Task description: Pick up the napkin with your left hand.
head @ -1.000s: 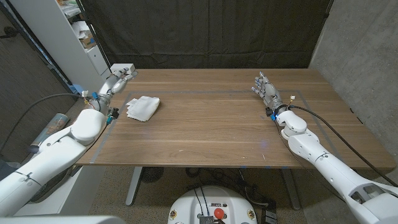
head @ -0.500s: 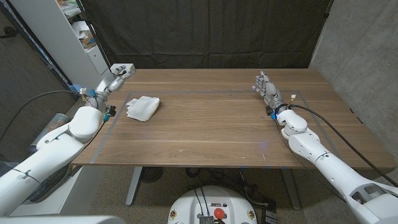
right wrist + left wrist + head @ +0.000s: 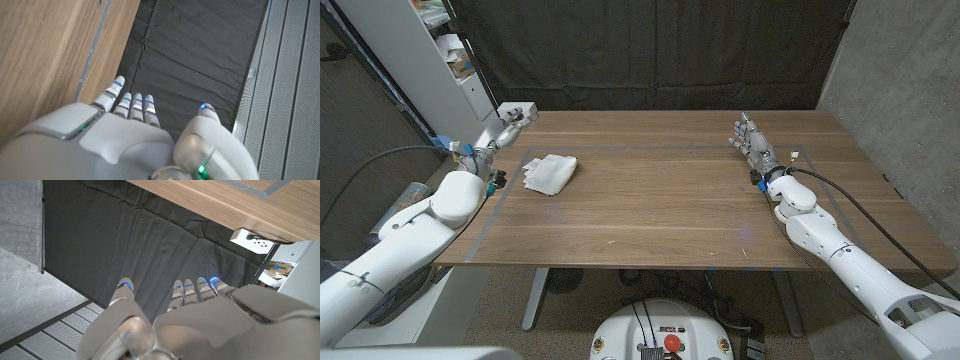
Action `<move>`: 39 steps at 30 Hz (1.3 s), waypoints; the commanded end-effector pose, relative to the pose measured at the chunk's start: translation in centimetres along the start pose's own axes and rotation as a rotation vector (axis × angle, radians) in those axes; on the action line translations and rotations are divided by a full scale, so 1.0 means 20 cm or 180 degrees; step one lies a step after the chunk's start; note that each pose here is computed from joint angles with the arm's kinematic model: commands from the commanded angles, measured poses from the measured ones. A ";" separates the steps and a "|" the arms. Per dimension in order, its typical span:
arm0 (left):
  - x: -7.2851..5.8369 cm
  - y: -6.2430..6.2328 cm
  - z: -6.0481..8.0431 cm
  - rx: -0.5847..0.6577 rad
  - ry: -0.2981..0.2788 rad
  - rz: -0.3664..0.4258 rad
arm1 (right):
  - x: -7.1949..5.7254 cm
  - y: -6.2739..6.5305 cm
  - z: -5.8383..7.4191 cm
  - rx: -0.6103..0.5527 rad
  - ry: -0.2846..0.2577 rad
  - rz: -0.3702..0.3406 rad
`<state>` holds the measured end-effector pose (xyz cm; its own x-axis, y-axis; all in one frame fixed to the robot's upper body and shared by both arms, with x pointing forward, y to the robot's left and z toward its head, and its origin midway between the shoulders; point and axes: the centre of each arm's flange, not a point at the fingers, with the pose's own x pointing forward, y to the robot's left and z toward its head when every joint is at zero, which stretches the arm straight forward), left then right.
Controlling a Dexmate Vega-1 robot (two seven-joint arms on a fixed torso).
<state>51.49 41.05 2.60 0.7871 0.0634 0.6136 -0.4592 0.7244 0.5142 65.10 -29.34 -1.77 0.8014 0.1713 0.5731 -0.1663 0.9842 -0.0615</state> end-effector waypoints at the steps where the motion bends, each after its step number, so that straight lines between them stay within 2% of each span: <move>1: -0.01 0.01 0.02 0.0080 0.0023 0.0027 | 0.03 0.03 0.01 -0.0017 -0.0044 0.0087; 6: 0.00 0.03 0.06 0.0278 0.0017 0.0059 | 0.02 0.01 0.02 -0.0035 -0.0056 0.0072; 11: 0.01 0.01 0.06 0.0281 0.0025 0.0012 | 0.02 -0.01 0.02 -0.0018 -0.0089 0.0032; 22: 0.05 -0.03 0.07 0.0465 0.0026 -0.0045 | 0.03 0.00 0.00 0.0007 -0.0080 0.0045; 31: 0.06 -0.05 0.09 0.0677 0.0027 -0.0098 | 0.03 -0.01 0.01 -0.0008 -0.0102 0.0034; 39: 0.06 -0.05 0.09 0.0744 0.0024 -0.0178 | 0.02 -0.01 0.02 -0.0012 -0.0120 0.0031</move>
<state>52.03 39.34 3.82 0.8016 0.0502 0.5958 -0.5047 0.5911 0.6292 65.38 -29.32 -1.28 0.7814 0.1820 0.5969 -0.1755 0.9820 -0.0697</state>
